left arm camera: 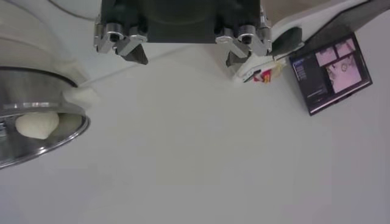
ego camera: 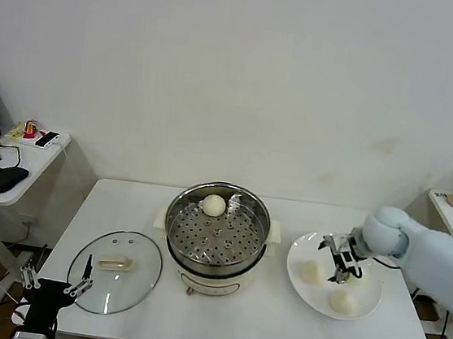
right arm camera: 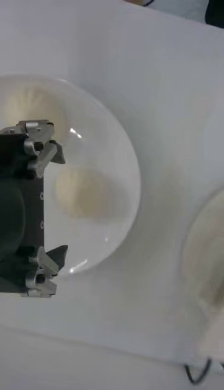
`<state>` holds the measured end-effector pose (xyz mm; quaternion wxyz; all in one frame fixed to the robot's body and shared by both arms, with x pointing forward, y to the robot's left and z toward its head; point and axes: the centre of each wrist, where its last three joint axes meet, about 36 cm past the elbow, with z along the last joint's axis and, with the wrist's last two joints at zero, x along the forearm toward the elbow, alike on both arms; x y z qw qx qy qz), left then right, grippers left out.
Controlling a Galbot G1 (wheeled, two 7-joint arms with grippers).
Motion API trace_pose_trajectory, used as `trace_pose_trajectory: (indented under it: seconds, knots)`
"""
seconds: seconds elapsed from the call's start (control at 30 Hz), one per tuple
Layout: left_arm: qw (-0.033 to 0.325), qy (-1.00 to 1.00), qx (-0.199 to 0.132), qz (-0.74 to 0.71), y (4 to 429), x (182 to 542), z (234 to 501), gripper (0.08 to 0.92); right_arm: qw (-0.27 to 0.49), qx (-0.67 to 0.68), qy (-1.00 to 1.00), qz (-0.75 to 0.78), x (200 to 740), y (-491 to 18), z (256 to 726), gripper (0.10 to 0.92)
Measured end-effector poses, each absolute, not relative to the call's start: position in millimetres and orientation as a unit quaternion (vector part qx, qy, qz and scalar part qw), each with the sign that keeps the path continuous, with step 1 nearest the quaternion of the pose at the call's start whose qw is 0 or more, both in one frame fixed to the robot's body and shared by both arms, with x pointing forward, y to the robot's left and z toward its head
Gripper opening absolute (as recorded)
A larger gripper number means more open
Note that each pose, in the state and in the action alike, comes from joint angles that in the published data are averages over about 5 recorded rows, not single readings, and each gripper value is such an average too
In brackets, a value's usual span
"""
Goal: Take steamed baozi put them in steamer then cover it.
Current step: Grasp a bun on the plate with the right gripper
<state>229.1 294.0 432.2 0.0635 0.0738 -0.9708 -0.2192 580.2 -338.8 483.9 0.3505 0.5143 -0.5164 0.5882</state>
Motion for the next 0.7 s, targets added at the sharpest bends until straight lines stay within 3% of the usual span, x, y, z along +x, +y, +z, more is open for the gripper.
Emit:
trace_pose_trajectory:
  seconds: [0.7]
  knots:
    - [0.067,-0.97,0.079,-0.221,297,230,430,0.823,0.368,0.504,-0.525,0.579,604,-321,442,0.815]
